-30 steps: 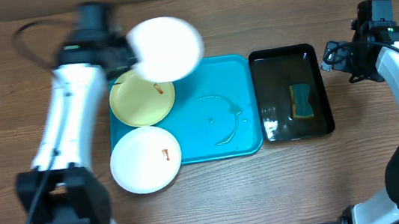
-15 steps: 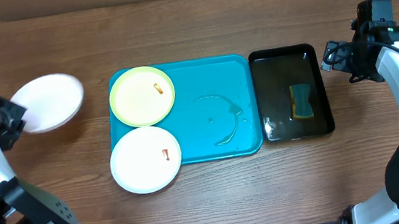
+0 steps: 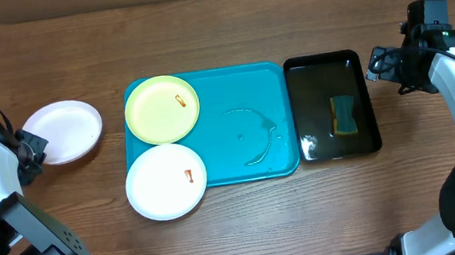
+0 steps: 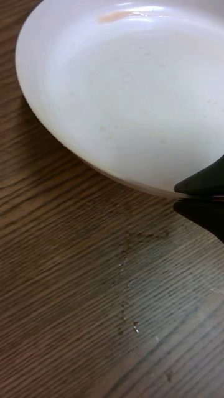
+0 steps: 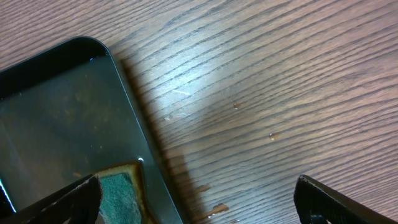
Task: Clean dirty plates on tray and stack at the side
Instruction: 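Carry the white plate left and set it on the table beside the tray, then release the plate and move the left gripper to the lower white plate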
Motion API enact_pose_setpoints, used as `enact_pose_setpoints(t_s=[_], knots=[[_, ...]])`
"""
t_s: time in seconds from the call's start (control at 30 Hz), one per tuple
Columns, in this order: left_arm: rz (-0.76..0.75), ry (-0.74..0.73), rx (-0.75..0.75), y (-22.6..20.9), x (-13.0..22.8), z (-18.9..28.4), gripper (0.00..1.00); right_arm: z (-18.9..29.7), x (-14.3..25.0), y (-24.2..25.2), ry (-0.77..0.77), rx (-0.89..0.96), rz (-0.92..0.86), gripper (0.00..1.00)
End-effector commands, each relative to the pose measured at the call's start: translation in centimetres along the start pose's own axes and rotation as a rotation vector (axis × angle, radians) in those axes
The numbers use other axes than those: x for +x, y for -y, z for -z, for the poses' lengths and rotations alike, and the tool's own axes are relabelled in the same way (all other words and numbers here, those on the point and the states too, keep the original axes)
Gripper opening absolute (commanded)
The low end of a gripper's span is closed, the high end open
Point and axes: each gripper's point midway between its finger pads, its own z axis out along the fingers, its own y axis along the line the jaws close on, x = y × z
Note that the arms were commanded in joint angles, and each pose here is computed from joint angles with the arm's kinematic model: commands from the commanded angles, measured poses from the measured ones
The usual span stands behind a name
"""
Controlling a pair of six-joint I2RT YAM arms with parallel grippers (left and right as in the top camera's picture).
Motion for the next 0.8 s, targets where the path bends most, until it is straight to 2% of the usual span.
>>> enact_pose_setpoints(t_s=[0.0,0.3,0.47,0.6,0.63,0.7,0.77], knots=[[-0.030,0.014,0.040,0.8,0.2,0.6,0.04,1.3,-1.2,0.0,0.048,0.001,-0.007,1.00],[-0.072,0.007,0.071,2.2,0.8,0.6,0.04,1.3,-1.2,0.0,0.047,0.001,-0.007,1.00],[-0.094,0.013,0.075,2.9,1.0,0.7,0.11,1.3,-1.2,0.0,0.047,0.001,-0.007,1.00],[-0.099,0.022,0.072,3.1,0.9,0.7,0.10,1.3,-1.2,0.0,0.047,0.001,-0.007,1.00],[-0.099,0.025,0.067,3.0,0.9,0.7,0.15,1.3,-1.2,0.0,0.047,0.001,-0.007,1.00],[-0.101,0.015,0.073,3.1,1.1,0.7,0.47,1.3,-1.2,0.0,0.047,0.000,-0.007,1.00],[-0.124,-0.032,0.127,3.9,2.1,0.9,0.71,1.3,-1.2,0.0,0.047,0.001,-0.007,1.00]])
